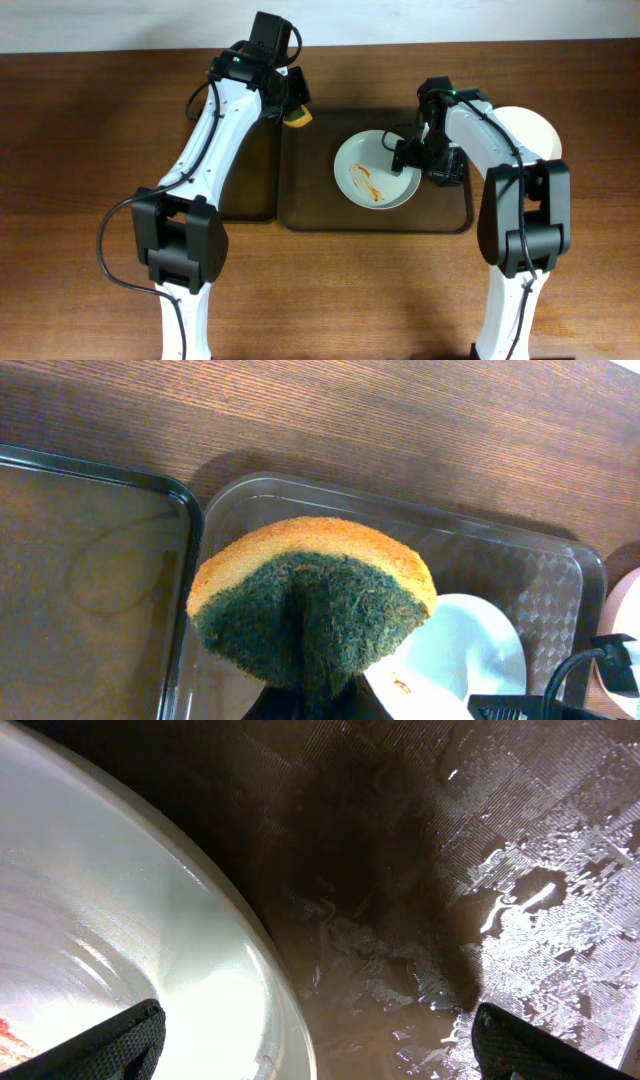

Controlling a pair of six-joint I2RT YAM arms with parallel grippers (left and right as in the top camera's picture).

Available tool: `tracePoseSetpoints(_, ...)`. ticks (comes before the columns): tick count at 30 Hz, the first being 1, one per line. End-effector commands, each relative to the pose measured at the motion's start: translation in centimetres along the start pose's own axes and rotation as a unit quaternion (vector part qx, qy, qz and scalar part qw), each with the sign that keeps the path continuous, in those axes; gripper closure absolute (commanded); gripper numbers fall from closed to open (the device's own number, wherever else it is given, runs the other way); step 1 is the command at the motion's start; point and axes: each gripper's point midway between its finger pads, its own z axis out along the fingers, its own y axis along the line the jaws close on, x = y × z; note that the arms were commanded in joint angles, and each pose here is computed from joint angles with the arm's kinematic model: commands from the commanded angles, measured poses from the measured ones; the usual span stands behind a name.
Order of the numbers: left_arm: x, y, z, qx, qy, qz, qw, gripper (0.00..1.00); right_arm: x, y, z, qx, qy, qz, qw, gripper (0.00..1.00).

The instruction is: Clean dirty plates on tray and stack at the side

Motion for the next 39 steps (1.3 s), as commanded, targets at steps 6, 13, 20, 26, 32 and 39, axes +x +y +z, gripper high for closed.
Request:
tracePoseSetpoints(6,-0.57,-0.19,-0.96,0.0,-0.014,0.009,1.0,1.0,0.15,-0.29,0.31,0.006,0.003,0.004,1.0,0.02)
tracePoseSetpoints(13,-0.29,-0.57,-0.91,0.001,-0.012,0.013,1.0,1.0,0.15,-0.29,0.31,0.006,0.003,0.004,1.0,0.02)
tracePoseSetpoints(20,-0.29,-0.57,-0.91,0.001,-0.012,0.013,1.0,1.0,0.15,-0.29,0.31,0.006,0.003,0.004,1.0,0.02)
tracePoseSetpoints(26,-0.29,-0.53,-0.91,0.0,-0.012,0.013,1.0,1.0,0.15,-0.29,0.31,0.006,0.003,0.004,1.0,0.02)
tracePoseSetpoints(32,-0.37,-0.38,-0.91,-0.004,-0.014,0.013,1.0,1.0,0.15,-0.29,0.31,0.006,0.003,0.004,1.0,0.02)
tracePoseSetpoints(39,-0.37,-0.38,-0.91,-0.004,-0.014,0.013,1.0,1.0,0.15,-0.29,0.31,0.006,0.003,0.004,1.0,0.02)
